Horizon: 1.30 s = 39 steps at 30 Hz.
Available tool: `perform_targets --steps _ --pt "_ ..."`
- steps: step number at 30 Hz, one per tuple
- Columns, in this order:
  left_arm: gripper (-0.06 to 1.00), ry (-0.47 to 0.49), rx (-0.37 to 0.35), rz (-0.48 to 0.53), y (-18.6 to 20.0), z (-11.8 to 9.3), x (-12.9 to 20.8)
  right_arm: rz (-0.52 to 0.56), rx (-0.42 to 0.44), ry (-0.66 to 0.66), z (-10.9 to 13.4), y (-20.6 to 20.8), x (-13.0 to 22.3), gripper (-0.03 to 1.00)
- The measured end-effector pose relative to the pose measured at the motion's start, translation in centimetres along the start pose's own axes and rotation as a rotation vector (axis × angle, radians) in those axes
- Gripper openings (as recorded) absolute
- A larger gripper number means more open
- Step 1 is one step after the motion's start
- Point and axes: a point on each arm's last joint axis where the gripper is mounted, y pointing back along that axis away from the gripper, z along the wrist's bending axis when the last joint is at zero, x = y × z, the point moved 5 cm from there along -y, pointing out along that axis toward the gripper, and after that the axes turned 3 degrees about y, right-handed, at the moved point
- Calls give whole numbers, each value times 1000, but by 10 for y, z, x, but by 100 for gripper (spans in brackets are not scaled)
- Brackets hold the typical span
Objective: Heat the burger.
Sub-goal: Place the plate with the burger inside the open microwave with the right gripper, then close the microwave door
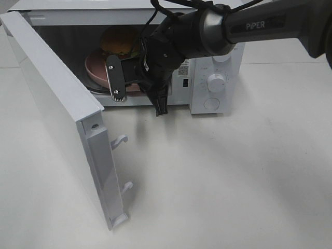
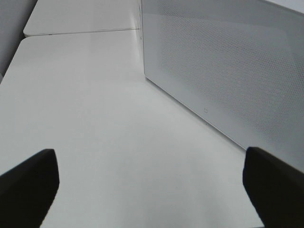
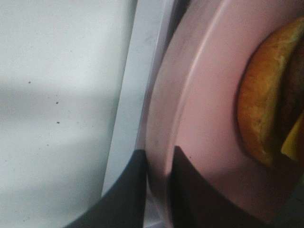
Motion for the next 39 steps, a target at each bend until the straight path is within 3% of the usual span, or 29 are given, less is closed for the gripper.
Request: perform_targets --steps 2,4,7,9,14,30,39 --pt "97 0 0 0 0 0 0 0 0 -7 0 0 0 16" --pt "97 0 0 0 0 0 0 8 -6 -51 1 0 2 24" --pt "97 0 0 0 0 0 0 15 -10 -62 1 0 4 27" --pt "97 0 0 0 0 0 0 35 -16 -85 0 0 11 38" --pt "97 0 0 0 0 0 0 55 -36 -93 2 1 15 45" --pt "97 0 0 0 0 0 0 43 -41 -105 7 29 19 48" --pt "97 0 0 0 0 0 0 -3 -36 -142 14 54 16 69"
